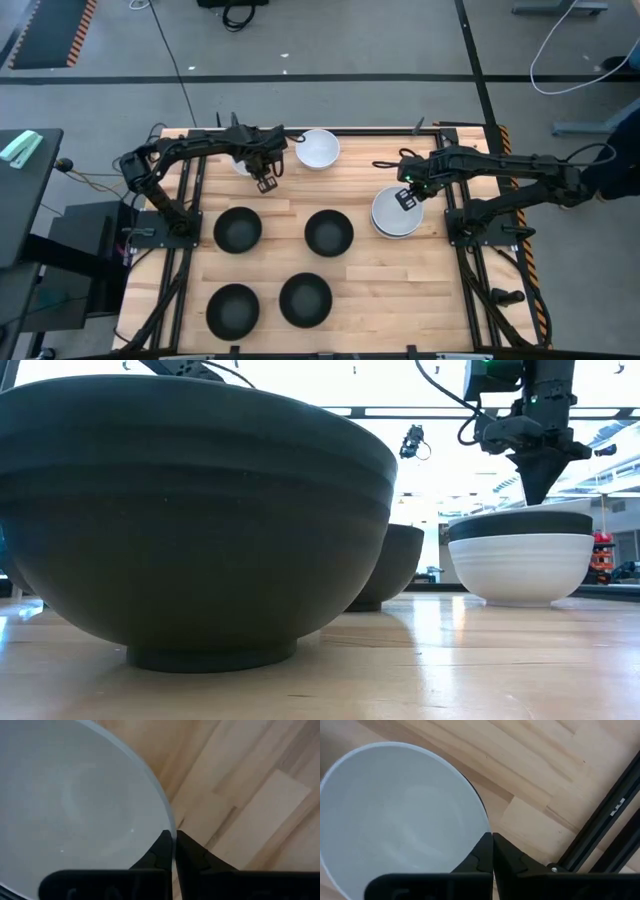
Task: Nest bowls inside each other
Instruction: Stack the white bowl on top of the white bowl
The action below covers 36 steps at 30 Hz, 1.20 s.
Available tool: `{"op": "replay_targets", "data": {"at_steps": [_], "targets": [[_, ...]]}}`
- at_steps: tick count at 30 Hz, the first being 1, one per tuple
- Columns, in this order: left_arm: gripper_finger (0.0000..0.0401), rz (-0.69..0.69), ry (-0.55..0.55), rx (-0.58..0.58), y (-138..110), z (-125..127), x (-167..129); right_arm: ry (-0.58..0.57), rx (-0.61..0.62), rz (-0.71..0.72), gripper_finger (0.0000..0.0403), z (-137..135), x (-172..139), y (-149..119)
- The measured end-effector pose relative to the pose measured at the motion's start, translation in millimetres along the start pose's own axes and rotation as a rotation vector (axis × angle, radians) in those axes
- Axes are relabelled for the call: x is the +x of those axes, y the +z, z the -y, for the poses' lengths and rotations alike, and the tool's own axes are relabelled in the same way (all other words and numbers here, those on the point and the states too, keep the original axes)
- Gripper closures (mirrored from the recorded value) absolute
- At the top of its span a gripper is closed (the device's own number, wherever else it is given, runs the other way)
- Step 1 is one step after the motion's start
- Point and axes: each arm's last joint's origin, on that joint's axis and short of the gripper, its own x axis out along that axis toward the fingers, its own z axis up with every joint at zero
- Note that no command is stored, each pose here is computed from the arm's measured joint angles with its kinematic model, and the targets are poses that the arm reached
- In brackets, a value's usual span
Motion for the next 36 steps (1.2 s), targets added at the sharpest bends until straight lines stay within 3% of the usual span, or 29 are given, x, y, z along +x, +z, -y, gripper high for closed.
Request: {"op": "replay_targets", "data": {"at_steps": [10,20,30,36], "targets": [[0.0389,0.125,-0.003,0.045,22.4,13.5,-38.5,-0.03,0.039,-0.029,0.0354,3.0,3.5,3.4],[0.0389,0.312,0.016,0.09,59.3,23.2,-91.7,-0.033,0.051,-0.03,0.0357,4.6,3.8,4.8],[0.0389,0.19,0.023,0.19,113.8,37.5,-81.0,-0.036,0.031,-0.034,0.0359,3.8,4.8,5.3],[0.0389,0.12,0.021,0.286,132.1,54.3,-72.3,-0.036,0.027,-0.033,0.036,3.8,4.8,5.3]]}}
